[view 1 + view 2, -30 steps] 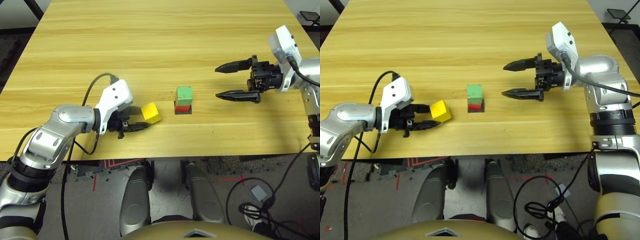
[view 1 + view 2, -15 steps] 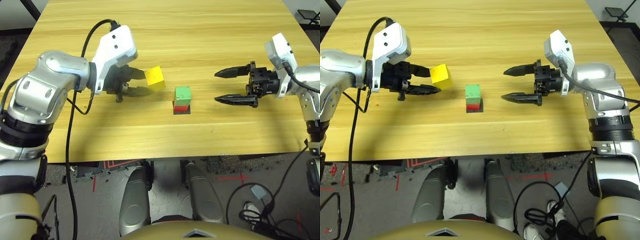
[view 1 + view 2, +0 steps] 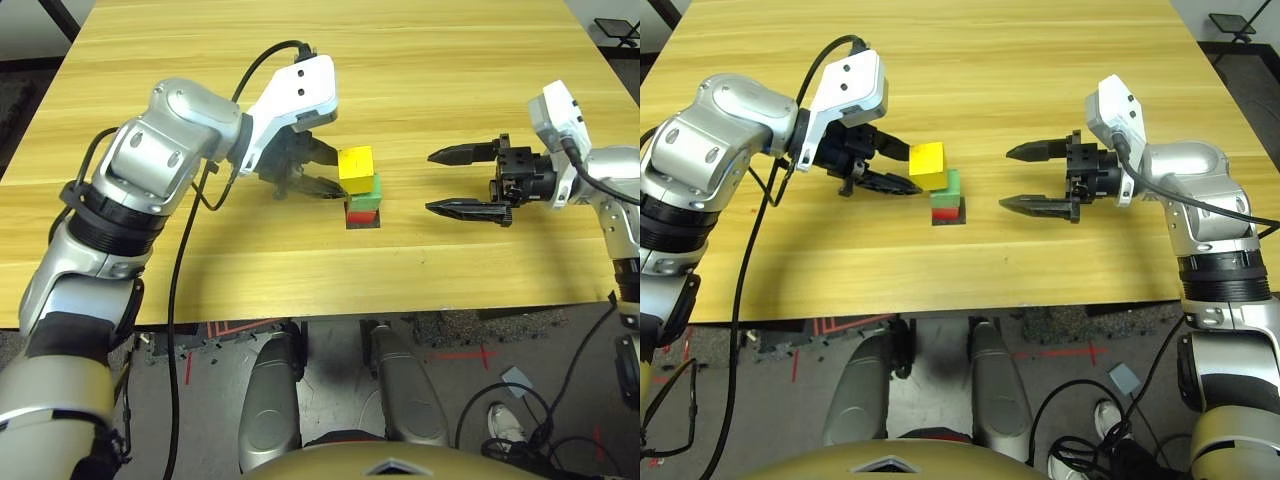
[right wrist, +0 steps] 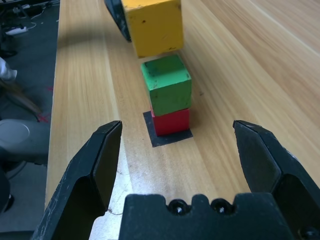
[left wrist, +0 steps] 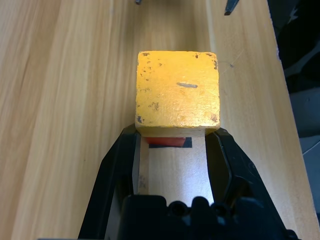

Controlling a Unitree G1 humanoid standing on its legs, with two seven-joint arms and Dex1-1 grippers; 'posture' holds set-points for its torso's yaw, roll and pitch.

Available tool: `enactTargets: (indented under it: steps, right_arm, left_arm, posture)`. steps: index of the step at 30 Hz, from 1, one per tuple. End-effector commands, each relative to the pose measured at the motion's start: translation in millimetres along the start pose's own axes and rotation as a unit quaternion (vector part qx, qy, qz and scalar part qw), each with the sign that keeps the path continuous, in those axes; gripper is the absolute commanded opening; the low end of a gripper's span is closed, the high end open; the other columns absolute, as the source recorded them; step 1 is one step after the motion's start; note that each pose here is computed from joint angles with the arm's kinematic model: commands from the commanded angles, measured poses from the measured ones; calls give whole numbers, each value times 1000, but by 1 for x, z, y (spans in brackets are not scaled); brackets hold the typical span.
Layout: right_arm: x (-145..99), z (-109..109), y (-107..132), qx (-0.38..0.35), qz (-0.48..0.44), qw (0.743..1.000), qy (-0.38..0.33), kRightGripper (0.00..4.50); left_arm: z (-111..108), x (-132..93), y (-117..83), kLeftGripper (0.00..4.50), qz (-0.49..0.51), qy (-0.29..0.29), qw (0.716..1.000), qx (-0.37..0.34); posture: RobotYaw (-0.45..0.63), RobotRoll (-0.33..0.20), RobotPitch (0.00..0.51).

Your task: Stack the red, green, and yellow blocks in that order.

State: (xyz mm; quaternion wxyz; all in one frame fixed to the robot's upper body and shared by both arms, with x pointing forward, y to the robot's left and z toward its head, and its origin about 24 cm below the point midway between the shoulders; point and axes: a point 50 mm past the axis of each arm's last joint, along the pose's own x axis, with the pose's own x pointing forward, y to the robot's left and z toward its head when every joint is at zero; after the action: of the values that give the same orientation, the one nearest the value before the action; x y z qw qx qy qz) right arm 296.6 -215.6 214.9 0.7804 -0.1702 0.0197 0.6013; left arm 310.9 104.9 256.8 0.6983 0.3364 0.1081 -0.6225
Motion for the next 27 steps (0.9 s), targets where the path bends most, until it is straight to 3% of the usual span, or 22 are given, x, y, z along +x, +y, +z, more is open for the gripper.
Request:
enactTargets:
  steps: [1,27]
  right_arm:
    - [-3,3,2,-2,-5,1000,-5,4500]
    - [-4,-2,8,12,-13,1000,-8,4500]
  left_arm:
    - [2,5,1,2004,-9,14,1000,3]
    - [5,20,2,2004,-24,13,1000,-12]
  posture:
    - [20,33,268]
    - [-11,41,284]
